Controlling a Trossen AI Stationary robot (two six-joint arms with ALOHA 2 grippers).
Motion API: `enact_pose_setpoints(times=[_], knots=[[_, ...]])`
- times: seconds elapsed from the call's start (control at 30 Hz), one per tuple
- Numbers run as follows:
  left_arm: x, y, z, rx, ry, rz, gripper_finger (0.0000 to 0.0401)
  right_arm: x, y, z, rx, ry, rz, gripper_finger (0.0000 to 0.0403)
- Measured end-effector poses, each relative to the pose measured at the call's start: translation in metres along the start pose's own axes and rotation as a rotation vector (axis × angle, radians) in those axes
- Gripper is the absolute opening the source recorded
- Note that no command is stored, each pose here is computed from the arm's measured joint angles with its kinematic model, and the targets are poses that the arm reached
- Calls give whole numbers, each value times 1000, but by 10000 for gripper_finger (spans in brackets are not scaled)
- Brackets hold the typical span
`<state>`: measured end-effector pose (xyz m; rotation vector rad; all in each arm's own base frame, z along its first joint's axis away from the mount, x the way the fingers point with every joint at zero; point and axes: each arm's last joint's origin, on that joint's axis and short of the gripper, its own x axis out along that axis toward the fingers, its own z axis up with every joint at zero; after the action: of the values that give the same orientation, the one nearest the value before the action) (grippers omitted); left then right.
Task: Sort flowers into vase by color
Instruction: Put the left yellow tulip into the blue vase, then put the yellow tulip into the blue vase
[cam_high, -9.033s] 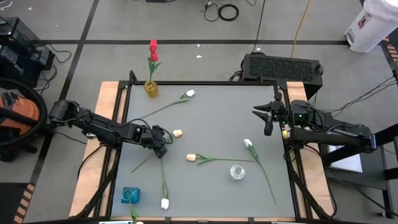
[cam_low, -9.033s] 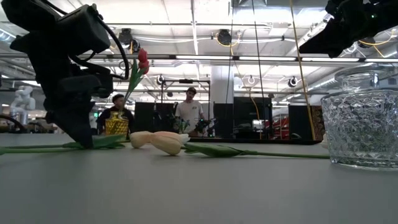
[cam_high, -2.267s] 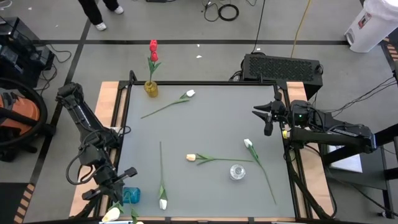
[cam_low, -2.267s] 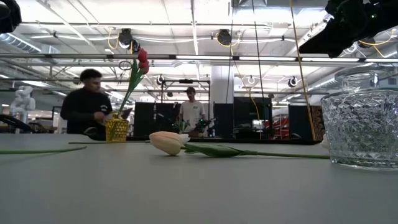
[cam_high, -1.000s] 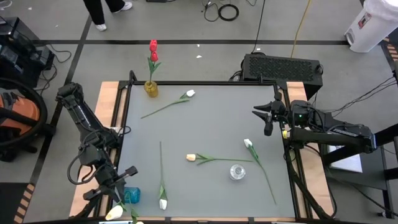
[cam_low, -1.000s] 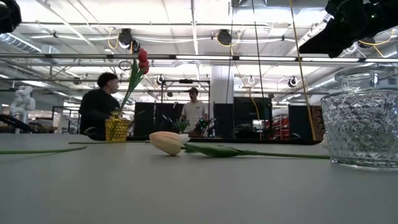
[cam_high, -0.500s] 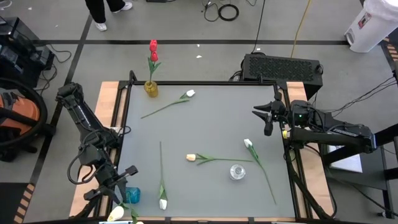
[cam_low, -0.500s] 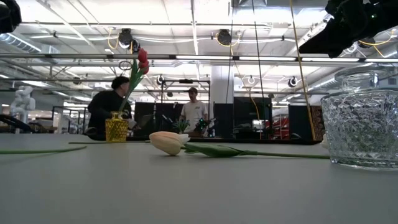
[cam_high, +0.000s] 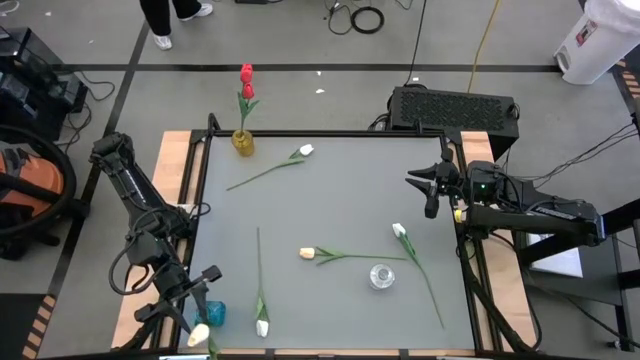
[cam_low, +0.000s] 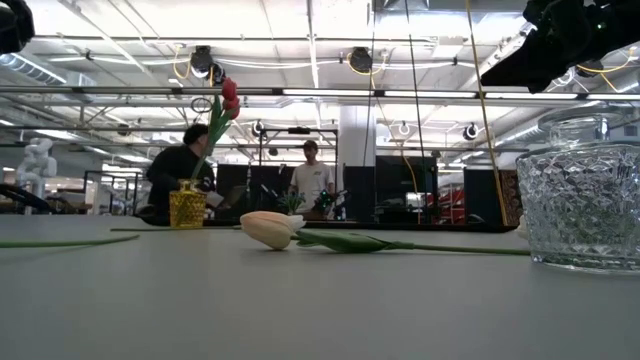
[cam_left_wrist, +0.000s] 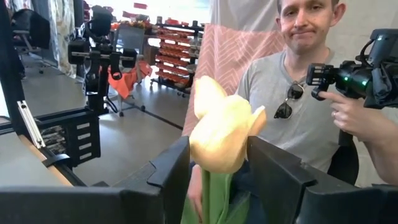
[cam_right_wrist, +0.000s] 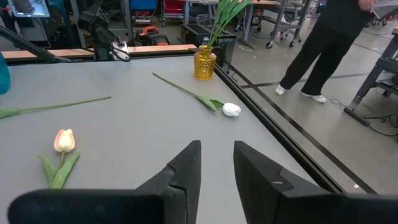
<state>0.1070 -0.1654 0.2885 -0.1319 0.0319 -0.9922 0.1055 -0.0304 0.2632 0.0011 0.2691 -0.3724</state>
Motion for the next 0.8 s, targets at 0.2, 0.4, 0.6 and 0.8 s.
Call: enact_pose_setpoints(times=[0.2, 0.4, 0.6, 0.8], knots=[[-2, 0, 1, 1, 6, 0, 167, 0, 0, 0, 0, 0, 0, 86], [-12, 2, 5, 10, -5, 60, 167, 0, 0, 0, 0, 0, 0, 86], [-20, 1, 12, 13, -45, 61, 167, 0, 0, 0, 0, 0, 0, 86], [-22, 2, 12, 55, -44, 94, 167, 0, 0, 0, 0, 0, 0, 86]])
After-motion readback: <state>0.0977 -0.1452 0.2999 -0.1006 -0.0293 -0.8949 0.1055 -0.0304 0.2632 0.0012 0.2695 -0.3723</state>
